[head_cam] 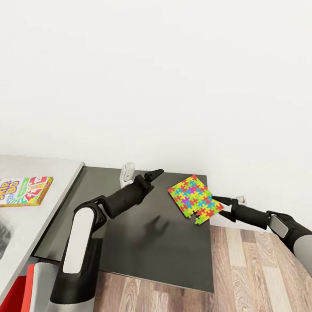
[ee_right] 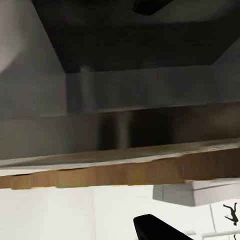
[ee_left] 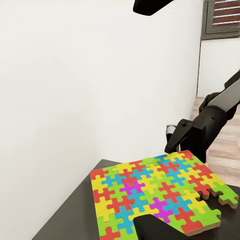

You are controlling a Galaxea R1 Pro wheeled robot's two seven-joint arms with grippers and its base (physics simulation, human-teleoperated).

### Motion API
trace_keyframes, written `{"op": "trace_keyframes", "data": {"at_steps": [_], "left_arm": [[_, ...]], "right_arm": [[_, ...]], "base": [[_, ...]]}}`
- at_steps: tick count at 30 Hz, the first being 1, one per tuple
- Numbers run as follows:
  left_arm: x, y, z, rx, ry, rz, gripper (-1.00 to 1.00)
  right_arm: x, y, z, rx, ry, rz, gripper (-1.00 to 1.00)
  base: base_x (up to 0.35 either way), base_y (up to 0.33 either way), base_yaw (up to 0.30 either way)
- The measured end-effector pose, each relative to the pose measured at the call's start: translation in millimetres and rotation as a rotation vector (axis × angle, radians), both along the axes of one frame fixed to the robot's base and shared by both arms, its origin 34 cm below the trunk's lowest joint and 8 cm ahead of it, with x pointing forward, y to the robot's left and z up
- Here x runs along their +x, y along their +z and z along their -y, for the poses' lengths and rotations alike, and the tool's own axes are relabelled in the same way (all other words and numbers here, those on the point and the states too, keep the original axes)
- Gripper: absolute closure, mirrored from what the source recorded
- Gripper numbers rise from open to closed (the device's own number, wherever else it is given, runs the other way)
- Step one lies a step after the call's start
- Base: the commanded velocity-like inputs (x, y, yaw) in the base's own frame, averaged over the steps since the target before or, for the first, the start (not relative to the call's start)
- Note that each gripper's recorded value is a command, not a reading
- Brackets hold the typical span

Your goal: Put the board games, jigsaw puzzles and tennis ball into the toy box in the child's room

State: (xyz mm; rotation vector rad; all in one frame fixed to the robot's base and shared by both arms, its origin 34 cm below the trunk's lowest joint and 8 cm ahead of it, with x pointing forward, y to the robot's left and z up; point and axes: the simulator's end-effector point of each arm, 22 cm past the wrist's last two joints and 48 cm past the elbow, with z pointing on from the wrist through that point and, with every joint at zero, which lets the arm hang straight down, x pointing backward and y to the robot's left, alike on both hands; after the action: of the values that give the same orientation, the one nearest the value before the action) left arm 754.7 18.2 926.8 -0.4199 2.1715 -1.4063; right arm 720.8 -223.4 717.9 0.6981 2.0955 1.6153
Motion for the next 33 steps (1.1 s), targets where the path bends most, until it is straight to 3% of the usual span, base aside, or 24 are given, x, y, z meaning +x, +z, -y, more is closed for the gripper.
{"op": "trace_keyframes", "data": {"at_steps": [22, 33], "left_arm": [[0, 1, 1, -0.002, -0.001, 0.002, -1.00], [0, 1, 1, -0.002, -0.001, 0.002, -1.00]], "right_arm": [[-2, -5, -8, -0.004, 0.004, -0.012, -1.00], [-1, -9, -27, 0.014, -0.001, -0.037, -1.00]], "base": [[0.000, 0.000, 0.000], [0.000, 0.000, 0.000]]}}
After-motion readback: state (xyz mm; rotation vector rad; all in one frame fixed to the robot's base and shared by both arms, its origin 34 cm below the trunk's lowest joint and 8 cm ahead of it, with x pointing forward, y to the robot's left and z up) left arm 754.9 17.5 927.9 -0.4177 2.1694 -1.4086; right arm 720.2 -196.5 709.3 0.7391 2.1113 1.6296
